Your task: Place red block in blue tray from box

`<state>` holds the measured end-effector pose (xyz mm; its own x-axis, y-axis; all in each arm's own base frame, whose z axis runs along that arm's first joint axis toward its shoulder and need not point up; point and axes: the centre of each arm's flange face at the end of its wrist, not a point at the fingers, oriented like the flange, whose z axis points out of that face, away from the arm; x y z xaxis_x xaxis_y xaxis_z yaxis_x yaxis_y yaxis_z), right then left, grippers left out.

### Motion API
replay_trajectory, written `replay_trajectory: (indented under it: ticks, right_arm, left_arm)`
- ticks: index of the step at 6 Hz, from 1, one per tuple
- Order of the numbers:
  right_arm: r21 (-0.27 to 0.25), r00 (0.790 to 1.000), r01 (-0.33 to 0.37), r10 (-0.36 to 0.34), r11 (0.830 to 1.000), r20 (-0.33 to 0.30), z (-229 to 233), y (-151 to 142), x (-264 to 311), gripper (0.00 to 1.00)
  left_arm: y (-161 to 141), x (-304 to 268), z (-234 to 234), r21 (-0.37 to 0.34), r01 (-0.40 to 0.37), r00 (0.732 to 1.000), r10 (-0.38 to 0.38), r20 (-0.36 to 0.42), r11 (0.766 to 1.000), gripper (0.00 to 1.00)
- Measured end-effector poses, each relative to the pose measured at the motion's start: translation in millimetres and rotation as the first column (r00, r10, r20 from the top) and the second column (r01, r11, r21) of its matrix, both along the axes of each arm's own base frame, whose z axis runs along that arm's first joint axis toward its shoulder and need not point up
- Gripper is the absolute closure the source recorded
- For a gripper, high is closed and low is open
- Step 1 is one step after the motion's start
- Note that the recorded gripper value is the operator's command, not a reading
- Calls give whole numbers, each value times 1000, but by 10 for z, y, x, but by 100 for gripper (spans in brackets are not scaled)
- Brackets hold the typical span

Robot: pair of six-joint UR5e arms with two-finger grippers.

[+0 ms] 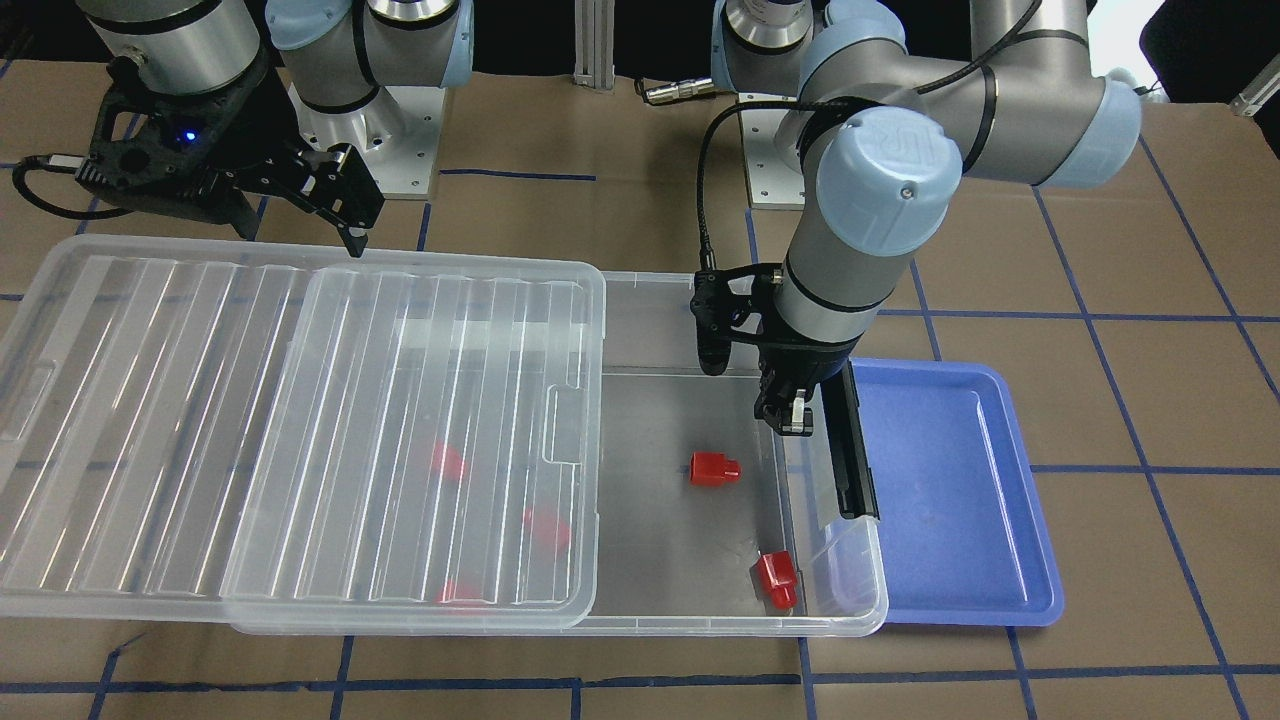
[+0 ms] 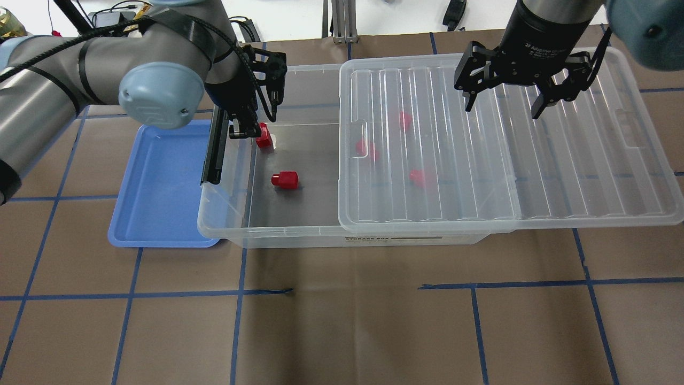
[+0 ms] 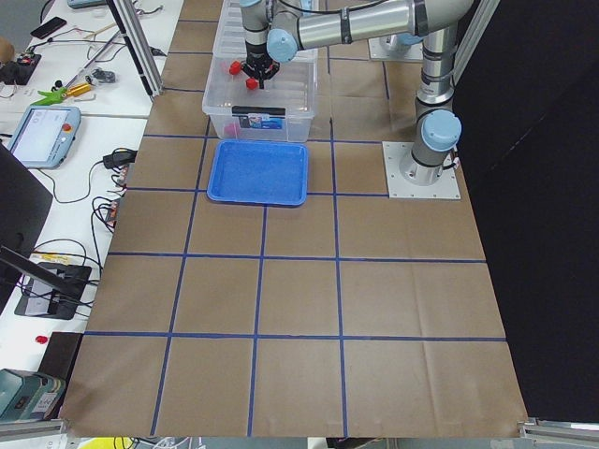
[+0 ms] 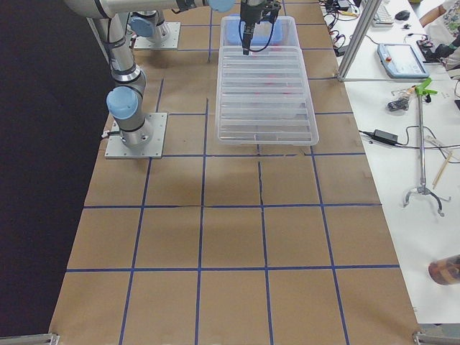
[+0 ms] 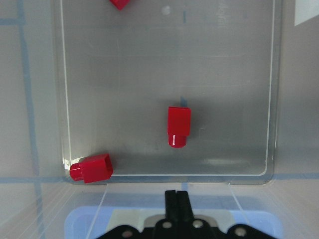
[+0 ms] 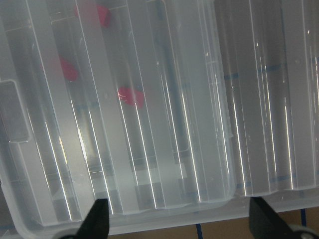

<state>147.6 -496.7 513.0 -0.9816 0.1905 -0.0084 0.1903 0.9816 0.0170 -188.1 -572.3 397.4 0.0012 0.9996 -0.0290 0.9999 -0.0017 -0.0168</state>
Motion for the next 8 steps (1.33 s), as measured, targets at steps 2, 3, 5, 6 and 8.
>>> replay_trajectory:
  ticks: [2, 3, 5, 6, 8]
  right_arm:
    - [7, 1000, -4, 4, 1000, -1, -52, -24, -43, 0]
    - [26, 1000, -5, 5, 1000, -1, -149, -51, -171, 0]
    - [77, 1000, 2, -4, 997, 18, -421, -160, -1122, 0]
    - [87, 999, -21, 18, 996, 37, -592, -177, -1821, 0]
    - [47, 995, -98, 98, 994, 11, -946, -138, -3066, 0]
  left_arm:
    - [297, 206, 642, -25, -66, 998, 67, 1, 997, 14]
    - [483, 253, 738, 4, -119, 993, 119, 24, 993, 7]
    - [749, 333, 929, -23, -427, 902, 427, 70, 904, 4]
    - [819, 346, 1040, -56, -631, 773, 633, 44, 774, 2]
    - [841, 347, 1215, -71, -911, 409, 912, -39, 406, 2]
